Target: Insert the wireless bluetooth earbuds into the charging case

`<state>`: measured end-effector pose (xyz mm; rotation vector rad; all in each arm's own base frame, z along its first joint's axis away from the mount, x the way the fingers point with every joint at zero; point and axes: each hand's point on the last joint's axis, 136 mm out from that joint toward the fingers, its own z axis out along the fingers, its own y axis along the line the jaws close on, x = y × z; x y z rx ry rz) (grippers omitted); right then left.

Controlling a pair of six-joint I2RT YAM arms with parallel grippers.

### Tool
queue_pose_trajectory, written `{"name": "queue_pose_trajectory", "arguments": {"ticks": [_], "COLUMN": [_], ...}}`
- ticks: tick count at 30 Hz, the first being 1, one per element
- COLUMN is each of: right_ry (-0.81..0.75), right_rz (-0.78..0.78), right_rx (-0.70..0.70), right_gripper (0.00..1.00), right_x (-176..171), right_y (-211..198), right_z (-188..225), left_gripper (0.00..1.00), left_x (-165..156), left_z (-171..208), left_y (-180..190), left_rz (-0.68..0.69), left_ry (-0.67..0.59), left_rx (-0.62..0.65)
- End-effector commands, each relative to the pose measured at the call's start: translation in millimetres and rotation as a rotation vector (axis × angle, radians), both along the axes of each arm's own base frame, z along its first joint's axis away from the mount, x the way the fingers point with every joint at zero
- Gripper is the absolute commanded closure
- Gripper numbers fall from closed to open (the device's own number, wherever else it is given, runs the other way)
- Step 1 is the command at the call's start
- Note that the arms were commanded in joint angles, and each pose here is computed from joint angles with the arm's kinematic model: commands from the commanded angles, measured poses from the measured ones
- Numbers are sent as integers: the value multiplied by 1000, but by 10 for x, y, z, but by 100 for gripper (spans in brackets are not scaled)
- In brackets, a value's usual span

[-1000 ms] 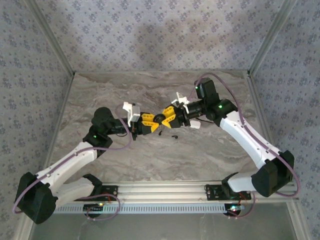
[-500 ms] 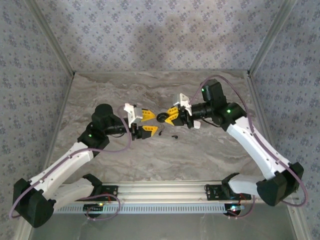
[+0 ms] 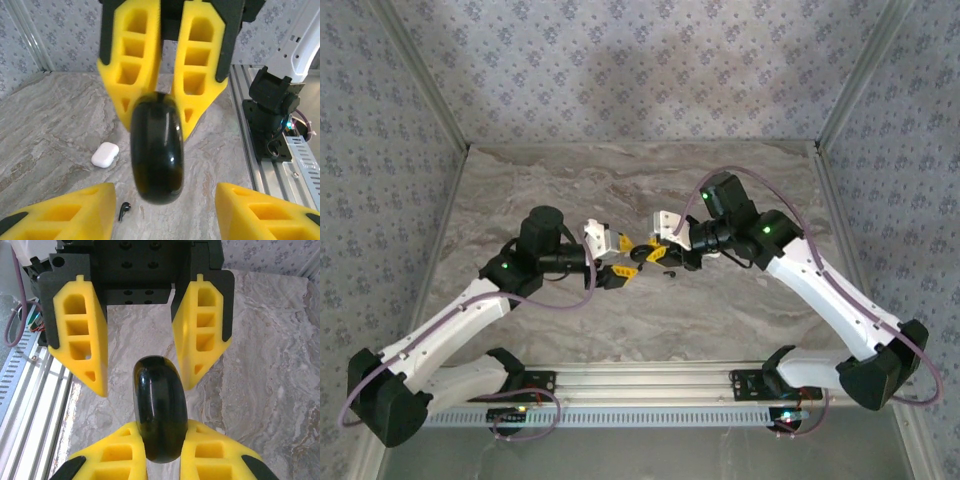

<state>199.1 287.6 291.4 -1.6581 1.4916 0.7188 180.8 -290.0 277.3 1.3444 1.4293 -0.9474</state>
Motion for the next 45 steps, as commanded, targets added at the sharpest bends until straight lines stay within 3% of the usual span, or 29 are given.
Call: {"name": "queue_pose_trajectory", "arguments": {"ticks": [1,8,14,20,24,34,45], "right_ry": [-11,16,20,16,31,71,108], "right_rz": [24,50,57,63,55,43,59], "right_rx": [8,9,7,12,24,115,112], "right_gripper": [89,88,88,88,86,64,62], "right_x": [-13,-57,-72,-80,-78,-81,-80], "right_y": [48,93,115,143,156,125,157], "right_z": [72,44,33,37,59,207,153], "left_gripper": [48,53,68,73,82,86,87], "left_x": [-48,-64,-62,-66,-67,-75,-102], "left_z": [178,196,189,184,155,155,223], "left_y": [-32,-39,-42,-40,-33,-18,-8], "left_rz": [-35,-40,-40,-40,-36,-33,-38], "left_ry": [-46,-48,-46,-48,-46,-57,-69], "left_rx": [-21,-27,-25,-23,-15,-16,-37]}}
